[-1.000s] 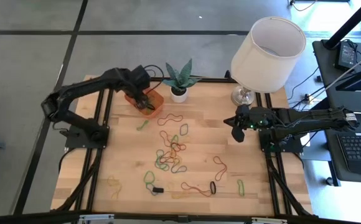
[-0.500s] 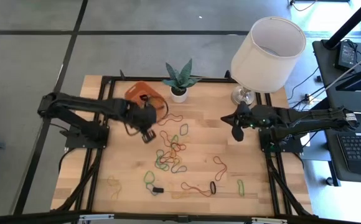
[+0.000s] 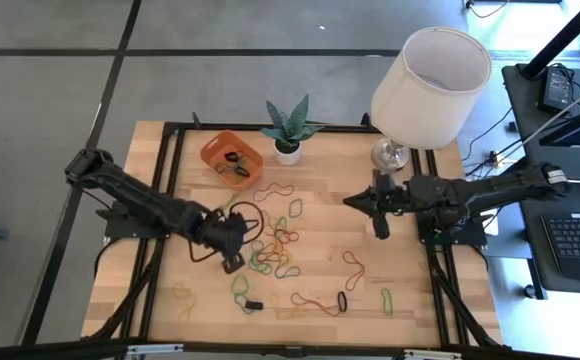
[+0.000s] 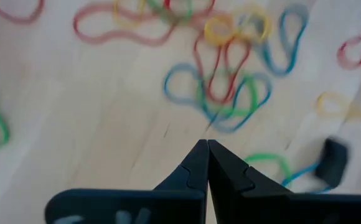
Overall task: Pick and place rubber bands into bin
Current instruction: Put the blue rubber band into the orange bin
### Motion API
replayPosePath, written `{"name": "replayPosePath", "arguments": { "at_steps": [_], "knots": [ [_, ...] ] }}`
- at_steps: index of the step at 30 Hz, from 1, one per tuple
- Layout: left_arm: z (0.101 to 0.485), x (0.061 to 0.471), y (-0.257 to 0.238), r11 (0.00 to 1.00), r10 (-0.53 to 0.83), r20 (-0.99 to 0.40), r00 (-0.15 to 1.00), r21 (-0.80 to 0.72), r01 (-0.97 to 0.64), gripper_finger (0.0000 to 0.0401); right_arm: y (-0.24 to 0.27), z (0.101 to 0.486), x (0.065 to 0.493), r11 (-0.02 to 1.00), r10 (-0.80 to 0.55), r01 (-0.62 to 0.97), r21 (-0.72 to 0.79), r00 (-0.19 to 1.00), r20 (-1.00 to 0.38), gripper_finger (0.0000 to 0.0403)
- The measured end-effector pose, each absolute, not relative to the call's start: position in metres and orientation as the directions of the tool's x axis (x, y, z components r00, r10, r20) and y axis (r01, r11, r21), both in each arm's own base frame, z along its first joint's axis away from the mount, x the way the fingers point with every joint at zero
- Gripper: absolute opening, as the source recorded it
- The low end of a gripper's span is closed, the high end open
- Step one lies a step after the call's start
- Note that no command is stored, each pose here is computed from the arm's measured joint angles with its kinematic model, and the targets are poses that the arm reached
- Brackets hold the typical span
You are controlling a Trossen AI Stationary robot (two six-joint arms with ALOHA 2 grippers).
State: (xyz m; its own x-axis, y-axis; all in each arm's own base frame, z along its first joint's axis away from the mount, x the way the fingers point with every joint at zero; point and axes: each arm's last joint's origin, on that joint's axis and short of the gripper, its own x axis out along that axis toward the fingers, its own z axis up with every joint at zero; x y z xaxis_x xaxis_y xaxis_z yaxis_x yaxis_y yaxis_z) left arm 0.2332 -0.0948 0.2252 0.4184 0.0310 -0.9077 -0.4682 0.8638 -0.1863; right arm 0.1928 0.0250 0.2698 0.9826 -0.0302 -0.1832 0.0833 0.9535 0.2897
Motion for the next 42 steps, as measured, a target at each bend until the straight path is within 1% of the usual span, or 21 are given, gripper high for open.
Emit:
{"name": "replayPosePath", "arguments": {
  "at_steps": [3,6,9,12,14,20,24,29,32,37,40,42],
  "knots": [
    [0.211,0.224,-0.100,0.881,0.025,-0.923,0.385,-0.161,-0.444,0.0002,0.035,0.273,0.213,0.957,-0.003,0.068,0.282,0.974,-0.225,0.0001],
    [0.200,0.217,-0.103,0.897,0.014,-0.933,0.360,-0.147,-0.416,0.0001,0.045,0.276,0.239,0.963,0.017,0.064,0.263,0.955,-0.296,0.0001],
    [0.192,0.210,-0.105,0.916,0.000,-0.941,0.338,-0.136,-0.377,0.0002,0.056,0.275,0.266,0.972,0.022,0.079,0.221,0.907,-0.421,0.0001],
    [0.188,0.203,-0.105,0.941,-0.005,-0.943,0.333,-0.116,-0.317,0.0001,0.065,0.268,0.289,0.982,0.009,0.105,0.160,0.810,-0.586,0.0001],
    [0.186,0.196,-0.103,0.956,-0.006,-0.943,0.334,-0.104,-0.276,0.0002,0.072,0.264,0.303,0.986,0.001,0.109,0.122,0.740,-0.672,0.0002],
    [0.183,0.173,-0.091,0.981,-0.012,-0.929,0.370,-0.082,-0.174,0.0002,0.096,0.256,0.338,0.989,-0.013,0.127,0.075,0.580,-0.814,0.0009],
    [0.182,0.161,-0.083,0.990,-0.022,-0.896,0.443,-0.080,-0.113,0.0001,0.109,0.251,0.358,0.989,-0.022,0.139,0.059,0.518,-0.855,0.0010],
    [0.180,0.149,-0.075,0.994,-0.020,-0.849,0.529,-0.075,-0.082,0.0002,0.120,0.235,0.379,0.991,-0.028,0.125,0.038,0.486,-0.874,0.0011],
    [0.179,0.144,-0.072,0.993,-0.031,-0.836,0.548,-0.086,-0.076,0.0001,0.123,0.219,0.385,0.993,-0.008,0.113,0.047,0.447,-0.894,0.0011],
    [0.176,0.140,-0.070,0.993,-0.035,-0.831,0.556,-0.092,-0.075,0.0002,0.128,0.193,0.392,0.992,0.061,0.083,0.098,0.373,-0.926,0.0012],
    [0.174,0.140,-0.070,0.993,-0.038,-0.827,0.560,-0.096,-0.074,0.0001,0.130,0.184,0.396,0.991,0.074,0.078,0.111,0.373,-0.925,0.0016],
    [0.174,0.140,-0.070,0.992,-0.040,-0.825,0.564,-0.099,-0.074,0.0002,0.132,0.180,0.400,0.990,0.079,0.075,0.117,0.389,-0.918,0.0026]
  ]
}}
